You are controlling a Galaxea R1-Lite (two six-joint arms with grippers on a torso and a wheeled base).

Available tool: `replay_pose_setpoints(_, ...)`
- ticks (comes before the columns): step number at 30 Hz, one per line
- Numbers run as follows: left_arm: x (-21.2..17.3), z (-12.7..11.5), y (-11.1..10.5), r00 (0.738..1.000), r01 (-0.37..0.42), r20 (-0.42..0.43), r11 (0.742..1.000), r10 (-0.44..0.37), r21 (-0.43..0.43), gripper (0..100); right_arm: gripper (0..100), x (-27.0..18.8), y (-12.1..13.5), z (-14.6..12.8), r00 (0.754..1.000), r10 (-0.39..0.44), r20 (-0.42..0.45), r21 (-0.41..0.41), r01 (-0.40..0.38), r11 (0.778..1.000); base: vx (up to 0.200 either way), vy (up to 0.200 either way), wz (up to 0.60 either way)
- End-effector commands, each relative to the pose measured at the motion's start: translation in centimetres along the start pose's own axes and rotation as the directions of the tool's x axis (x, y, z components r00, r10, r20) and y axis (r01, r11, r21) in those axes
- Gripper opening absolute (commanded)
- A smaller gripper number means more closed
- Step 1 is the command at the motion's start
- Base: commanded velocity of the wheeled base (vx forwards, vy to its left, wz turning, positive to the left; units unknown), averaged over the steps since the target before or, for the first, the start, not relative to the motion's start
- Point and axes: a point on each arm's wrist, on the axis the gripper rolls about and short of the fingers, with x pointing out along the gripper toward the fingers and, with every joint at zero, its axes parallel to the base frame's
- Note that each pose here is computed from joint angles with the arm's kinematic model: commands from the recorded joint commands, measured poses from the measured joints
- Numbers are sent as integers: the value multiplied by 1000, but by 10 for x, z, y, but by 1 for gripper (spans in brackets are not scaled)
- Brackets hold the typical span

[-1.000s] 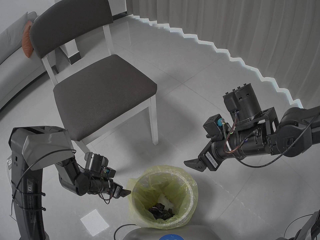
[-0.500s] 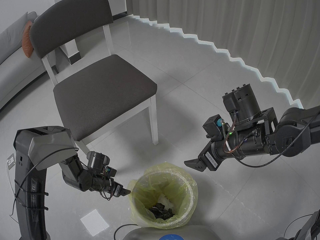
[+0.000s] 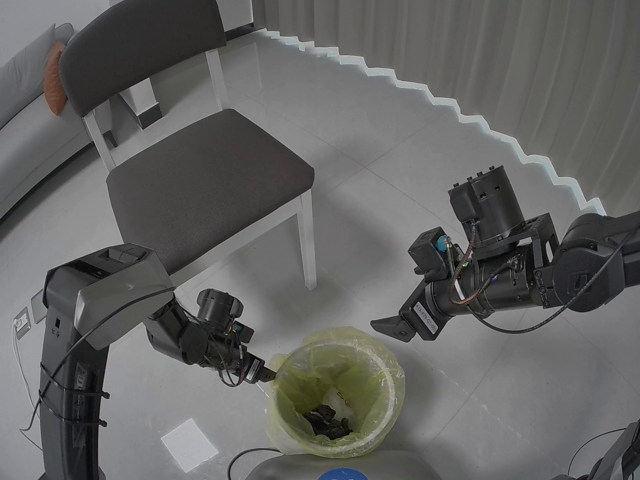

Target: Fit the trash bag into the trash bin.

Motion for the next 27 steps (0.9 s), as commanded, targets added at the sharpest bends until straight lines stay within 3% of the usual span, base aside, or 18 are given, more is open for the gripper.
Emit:
replay_pose_setpoints(1, 5, 7, -2, 1000, 4, 4, 1000, -4, 4, 100, 100, 0, 0, 0, 1000, -1, 0, -4, 1, 1000, 0, 0, 0)
replay_pose_setpoints(17, -5, 13, 26, 998, -56, 40, 998, 57, -41, 100, 100, -5, -4, 1, 1000, -12, 13, 3, 12, 1000, 0, 0, 0)
replay_pose_setpoints(21, 11, 22, 24, 997, -50, 53, 998, 51, -24, 100, 100, -5, -4, 2, 1000, -12, 14, 5, 12, 1000, 0, 0, 0)
replay_pose_setpoints(27, 21, 41, 15, 1000, -21, 1, 1000, 21, -4, 100, 100, -4, -10, 0, 1000, -25, 7, 6, 25, 1000, 0, 0, 0)
